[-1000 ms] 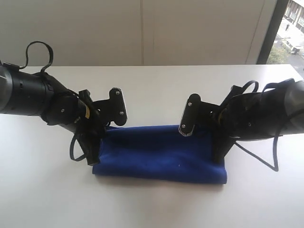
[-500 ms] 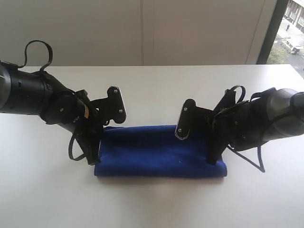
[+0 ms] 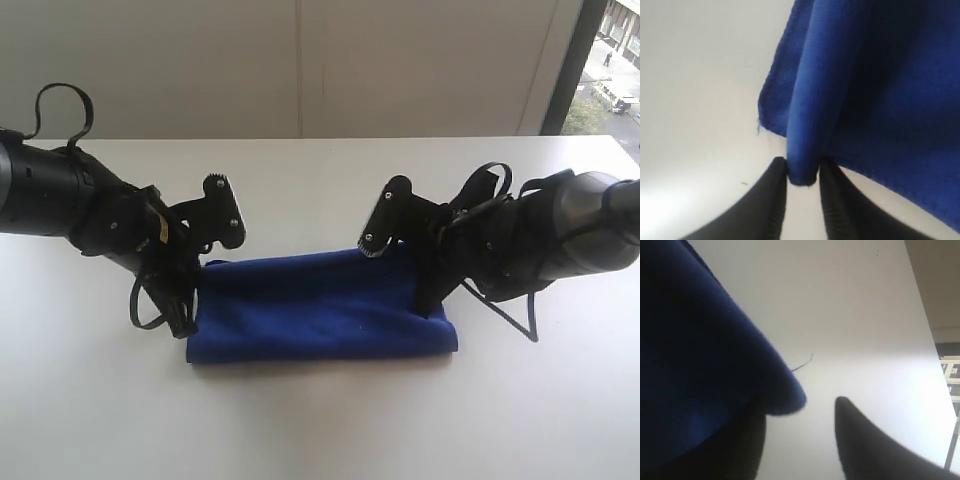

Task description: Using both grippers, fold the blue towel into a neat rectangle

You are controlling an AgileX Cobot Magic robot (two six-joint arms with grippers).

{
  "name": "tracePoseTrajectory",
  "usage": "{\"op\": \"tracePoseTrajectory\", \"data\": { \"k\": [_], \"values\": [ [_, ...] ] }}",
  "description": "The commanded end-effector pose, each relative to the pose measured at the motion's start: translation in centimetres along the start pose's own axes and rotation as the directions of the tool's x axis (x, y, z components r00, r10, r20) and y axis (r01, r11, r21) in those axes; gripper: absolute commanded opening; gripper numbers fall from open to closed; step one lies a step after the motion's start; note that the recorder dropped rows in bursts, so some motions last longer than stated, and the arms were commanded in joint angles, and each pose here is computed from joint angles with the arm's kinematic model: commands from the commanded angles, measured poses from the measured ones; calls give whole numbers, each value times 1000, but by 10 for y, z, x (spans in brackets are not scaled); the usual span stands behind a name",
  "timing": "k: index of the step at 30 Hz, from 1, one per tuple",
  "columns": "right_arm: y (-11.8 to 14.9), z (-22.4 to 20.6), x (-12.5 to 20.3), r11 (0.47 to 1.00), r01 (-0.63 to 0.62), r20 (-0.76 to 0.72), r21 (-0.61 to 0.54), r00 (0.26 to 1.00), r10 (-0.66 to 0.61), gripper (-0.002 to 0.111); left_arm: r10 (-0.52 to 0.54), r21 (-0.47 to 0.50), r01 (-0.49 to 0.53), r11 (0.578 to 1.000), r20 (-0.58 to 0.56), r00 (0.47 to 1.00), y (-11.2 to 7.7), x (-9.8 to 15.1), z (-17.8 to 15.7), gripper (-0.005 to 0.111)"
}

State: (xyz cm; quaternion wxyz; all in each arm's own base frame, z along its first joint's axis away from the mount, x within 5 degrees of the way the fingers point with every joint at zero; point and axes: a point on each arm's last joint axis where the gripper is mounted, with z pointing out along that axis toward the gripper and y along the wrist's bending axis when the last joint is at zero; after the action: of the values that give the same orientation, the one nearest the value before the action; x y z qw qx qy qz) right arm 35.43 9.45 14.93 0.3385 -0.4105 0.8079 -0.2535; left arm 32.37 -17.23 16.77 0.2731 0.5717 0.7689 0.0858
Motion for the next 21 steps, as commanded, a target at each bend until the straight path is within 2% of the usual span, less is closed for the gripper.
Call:
{"op": "tracePoseTrajectory", "data": {
  "k": [1,4,9,11,13,15,16,17,18,20,21],
  "values": [
    [-8,1,5,998,-16,-41,60,999,18,63,2,9,-1,1000,-34,999,0,4,1,56],
    [-15,0,10,990,-17,-90,141,996,29,65,3,-2,-3,1000,-33,999,5,1,-2,58],
    [-28,-5,19,944,-136,-140,301,973,186,65,-13,-30,12,999,-28,1000,17,-6,-20,57],
    [-30,-9,22,927,-195,-156,322,954,255,65,-21,-38,20,999,-30,999,20,-8,-29,57],
    [-31,-12,23,917,-241,-162,317,939,302,65,-73,-33,72,997,-43,996,21,-9,-41,54],
    [-30,-16,23,912,-295,-166,286,922,351,65,-195,0,195,981,-69,978,20,-7,-55,47],
    [-27,-19,21,932,-300,-179,204,924,337,62,-272,52,279,959,-117,955,15,-3,-69,37],
    [-24,-21,19,941,-300,-175,157,929,325,60,-297,77,309,948,-137,945,12,-2,-77,30],
    [-20,-25,11,944,-326,-127,43,936,329,52,-337,119,359,926,-171,926,8,0,-92,17],
    [-17,-30,1,932,-358,-57,-49,933,355,43,-385,158,419,894,-204,900,3,3,-109,2],
    [-16,-32,-3,921,-380,-27,-85,925,379,39,-404,175,440,881,-208,891,1,3,-118,0]
  ]
}}
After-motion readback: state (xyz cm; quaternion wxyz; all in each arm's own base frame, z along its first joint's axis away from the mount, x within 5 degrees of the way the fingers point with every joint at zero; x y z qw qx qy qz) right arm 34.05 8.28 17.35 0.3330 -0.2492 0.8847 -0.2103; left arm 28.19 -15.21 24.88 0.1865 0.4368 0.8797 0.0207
